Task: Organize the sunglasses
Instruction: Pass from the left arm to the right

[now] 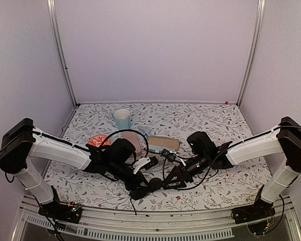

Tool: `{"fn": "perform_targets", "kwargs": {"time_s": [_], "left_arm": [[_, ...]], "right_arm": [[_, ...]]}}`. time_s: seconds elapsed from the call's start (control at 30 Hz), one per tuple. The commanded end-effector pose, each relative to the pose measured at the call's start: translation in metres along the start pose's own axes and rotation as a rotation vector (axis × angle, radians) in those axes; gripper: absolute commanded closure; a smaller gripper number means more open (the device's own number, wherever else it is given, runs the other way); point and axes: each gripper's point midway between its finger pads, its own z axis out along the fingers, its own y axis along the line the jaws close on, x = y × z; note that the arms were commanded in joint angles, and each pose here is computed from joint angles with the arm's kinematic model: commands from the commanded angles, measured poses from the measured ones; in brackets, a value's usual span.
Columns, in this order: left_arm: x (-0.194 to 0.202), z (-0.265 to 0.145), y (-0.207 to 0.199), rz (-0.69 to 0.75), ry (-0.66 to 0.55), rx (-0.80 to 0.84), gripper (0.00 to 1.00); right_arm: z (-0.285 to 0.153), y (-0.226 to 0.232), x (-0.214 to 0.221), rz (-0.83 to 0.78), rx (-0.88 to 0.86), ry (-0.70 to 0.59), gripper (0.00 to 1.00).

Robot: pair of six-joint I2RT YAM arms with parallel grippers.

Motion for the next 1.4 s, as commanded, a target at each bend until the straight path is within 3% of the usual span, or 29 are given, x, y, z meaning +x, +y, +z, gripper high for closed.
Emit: {"fn": "perform_targets", "kwargs": {"time_s": [0.0, 0.2, 0.5, 0.8, 1.37], "left_arm": [[-0.026, -0.002, -0.011, 0.032, -0.074, 0.077, 0.91], [-0.031, -0.001, -0.017, 0.03, -0.085, 0.111, 0.92], [-0.031, 0.0, -0.019, 0.021, -0.082, 0.128, 0.91], [-0.031, 0.003, -0.02, 0.006, -0.078, 0.143, 0.91], [-0.028, 0.004, -0.021, -0.008, -0.075, 0.162, 0.91]], "right_arm": [[0.011, 0.001, -0.006, -0.013, -0.013, 0.004, 0.31], [0.018, -0.007, -0.008, -0.008, 0.004, 0.011, 0.34], [0.024, -0.007, -0.013, -0.018, -0.004, 0.007, 0.55], [0.025, -0.007, -0.006, -0.027, -0.013, 0.019, 0.64], [0.021, 0.004, 0.0, -0.069, -0.064, 0.018, 0.65]]}}
